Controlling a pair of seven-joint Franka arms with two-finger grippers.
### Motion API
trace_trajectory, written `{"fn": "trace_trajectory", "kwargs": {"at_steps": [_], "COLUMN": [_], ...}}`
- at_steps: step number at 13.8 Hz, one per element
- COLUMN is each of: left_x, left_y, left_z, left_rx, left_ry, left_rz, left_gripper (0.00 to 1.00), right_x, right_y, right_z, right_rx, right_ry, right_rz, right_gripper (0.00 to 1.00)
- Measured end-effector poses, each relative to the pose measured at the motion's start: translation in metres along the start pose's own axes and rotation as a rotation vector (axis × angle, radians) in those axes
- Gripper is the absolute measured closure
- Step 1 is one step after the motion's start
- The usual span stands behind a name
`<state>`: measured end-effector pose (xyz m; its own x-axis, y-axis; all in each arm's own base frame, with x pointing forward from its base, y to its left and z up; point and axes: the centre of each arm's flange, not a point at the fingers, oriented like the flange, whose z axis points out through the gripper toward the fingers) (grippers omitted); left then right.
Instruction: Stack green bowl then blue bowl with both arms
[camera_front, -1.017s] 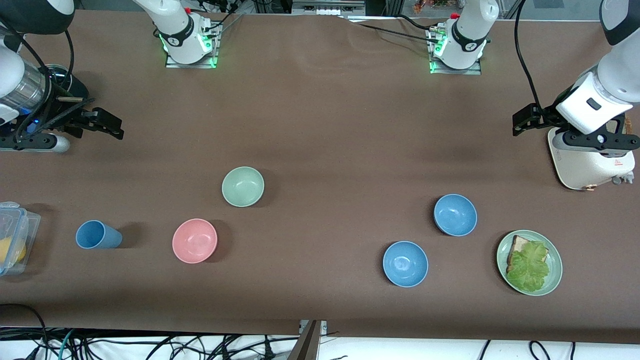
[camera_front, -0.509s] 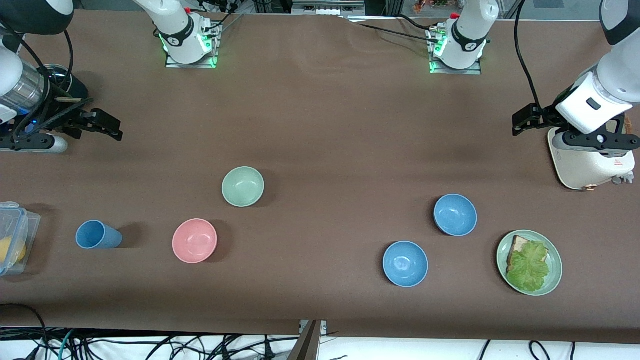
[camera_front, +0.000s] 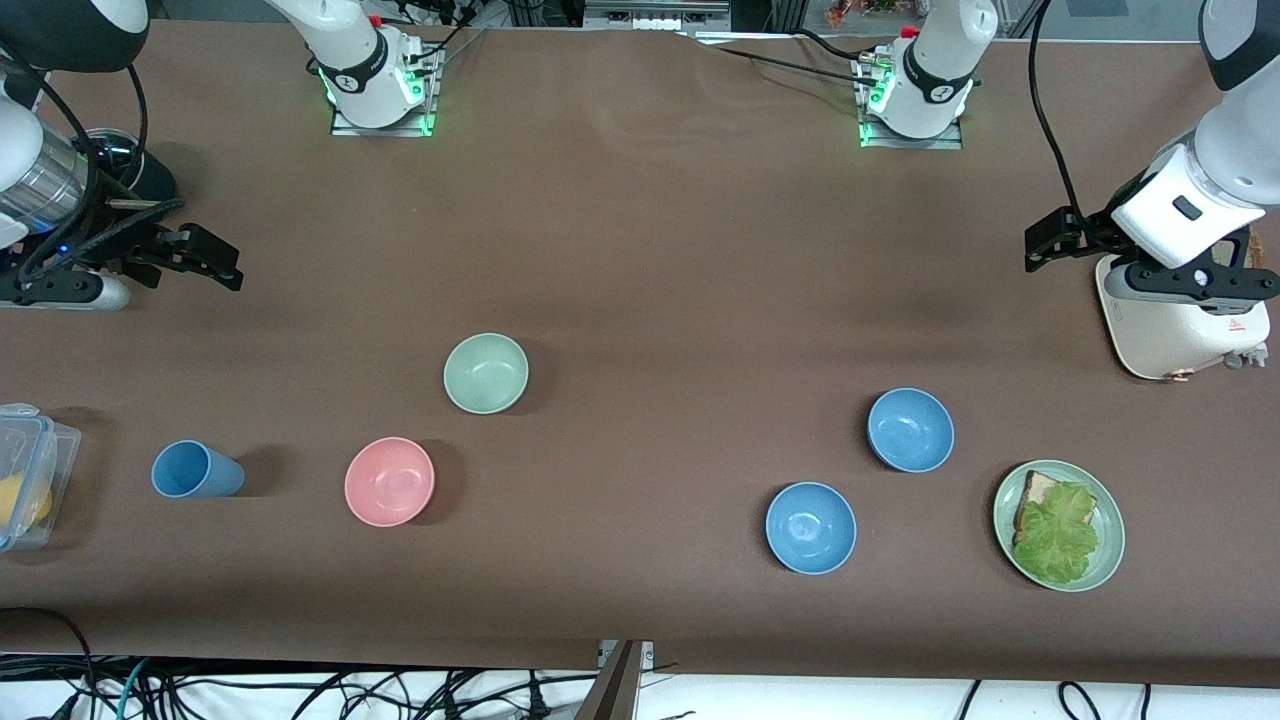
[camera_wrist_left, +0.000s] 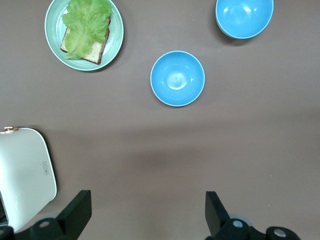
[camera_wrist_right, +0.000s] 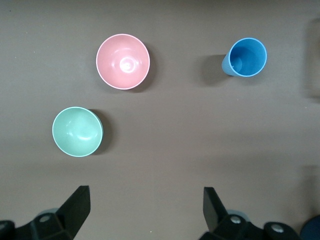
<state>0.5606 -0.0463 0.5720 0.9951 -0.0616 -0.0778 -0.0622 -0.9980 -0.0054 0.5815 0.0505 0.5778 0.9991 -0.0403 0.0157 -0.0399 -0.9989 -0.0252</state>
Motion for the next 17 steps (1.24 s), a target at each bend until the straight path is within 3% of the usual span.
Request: {"fn": "trace_trajectory", "kwargs": {"at_steps": [11, 17], "left_x": [0.0, 0.0], "left_y": [0.001, 0.003], "left_z": [0.0, -0.001], "left_rx": [0.0, 0.0], "left_ry": [0.0, 0.002], "left_rz": [0.002, 0.005], "left_gripper": [0.0, 0.0], "right_x": [0.003, 0.007], "right_y": [0.0, -0.008], "right_z": [0.001, 0.016], "right_rx": [0.002, 0.001], "right_ry": [0.014, -0.012], "right_rz": [0.0, -0.015], "right_gripper": [0.0, 0.0]}}
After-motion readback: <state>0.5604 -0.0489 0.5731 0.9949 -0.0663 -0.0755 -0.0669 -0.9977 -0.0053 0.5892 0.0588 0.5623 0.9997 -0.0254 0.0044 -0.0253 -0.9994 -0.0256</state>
